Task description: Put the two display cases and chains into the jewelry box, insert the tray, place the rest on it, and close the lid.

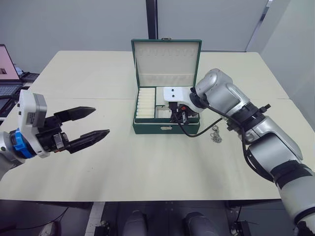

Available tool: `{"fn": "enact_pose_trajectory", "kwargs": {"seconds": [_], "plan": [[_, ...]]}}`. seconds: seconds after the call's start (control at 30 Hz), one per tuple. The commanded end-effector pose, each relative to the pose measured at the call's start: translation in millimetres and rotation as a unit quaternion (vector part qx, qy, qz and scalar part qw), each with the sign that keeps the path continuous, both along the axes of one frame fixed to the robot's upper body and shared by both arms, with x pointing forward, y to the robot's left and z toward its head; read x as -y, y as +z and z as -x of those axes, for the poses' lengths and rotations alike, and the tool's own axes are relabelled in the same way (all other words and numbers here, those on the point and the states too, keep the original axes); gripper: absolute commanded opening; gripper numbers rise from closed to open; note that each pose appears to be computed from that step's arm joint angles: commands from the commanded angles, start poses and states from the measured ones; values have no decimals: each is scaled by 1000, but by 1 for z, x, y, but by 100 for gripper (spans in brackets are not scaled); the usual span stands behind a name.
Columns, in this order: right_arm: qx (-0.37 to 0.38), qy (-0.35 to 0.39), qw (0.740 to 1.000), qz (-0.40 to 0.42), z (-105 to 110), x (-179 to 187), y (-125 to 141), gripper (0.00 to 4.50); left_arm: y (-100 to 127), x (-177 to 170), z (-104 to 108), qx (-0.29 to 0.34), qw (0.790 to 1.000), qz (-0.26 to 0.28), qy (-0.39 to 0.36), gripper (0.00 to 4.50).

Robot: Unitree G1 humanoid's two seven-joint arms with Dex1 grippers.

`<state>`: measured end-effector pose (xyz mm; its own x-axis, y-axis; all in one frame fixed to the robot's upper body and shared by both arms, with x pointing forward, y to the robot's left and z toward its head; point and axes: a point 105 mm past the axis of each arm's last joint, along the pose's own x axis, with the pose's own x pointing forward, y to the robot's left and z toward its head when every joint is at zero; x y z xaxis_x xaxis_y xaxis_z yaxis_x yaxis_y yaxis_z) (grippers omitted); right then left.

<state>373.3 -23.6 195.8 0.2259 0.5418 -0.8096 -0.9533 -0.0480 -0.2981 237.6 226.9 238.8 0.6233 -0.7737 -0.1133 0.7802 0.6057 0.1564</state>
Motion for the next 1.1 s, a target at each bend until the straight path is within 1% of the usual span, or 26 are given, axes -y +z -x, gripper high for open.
{"fn": "enact_pose_trajectory", "kwargs": {"seconds": [0.03,0.6,0.9,0.97,1.0,1.1], "plan": [[16,5,1000,-12,1,-6,18,2,9,-1,4,25,1000,-5,-1,450],[8,-10,1000,-20,-2,-11,15,2,5,-4,5,24,1000,-6,-1,450],[11,-3,1000,-22,-2,-12,17,2,-5,-14,7,23,1000,-8,0,450],[13,-3,1000,-23,-2,-11,19,59,-6,-15,7,23,1000,-8,0,450],[14,-3,1000,-24,-3,-11,20,79,-7,-16,8,23,1000,-8,0,450],[21,-5,999,-30,-5,-10,25,159,-8,-17,7,25,1000,-8,-2,450]]}}
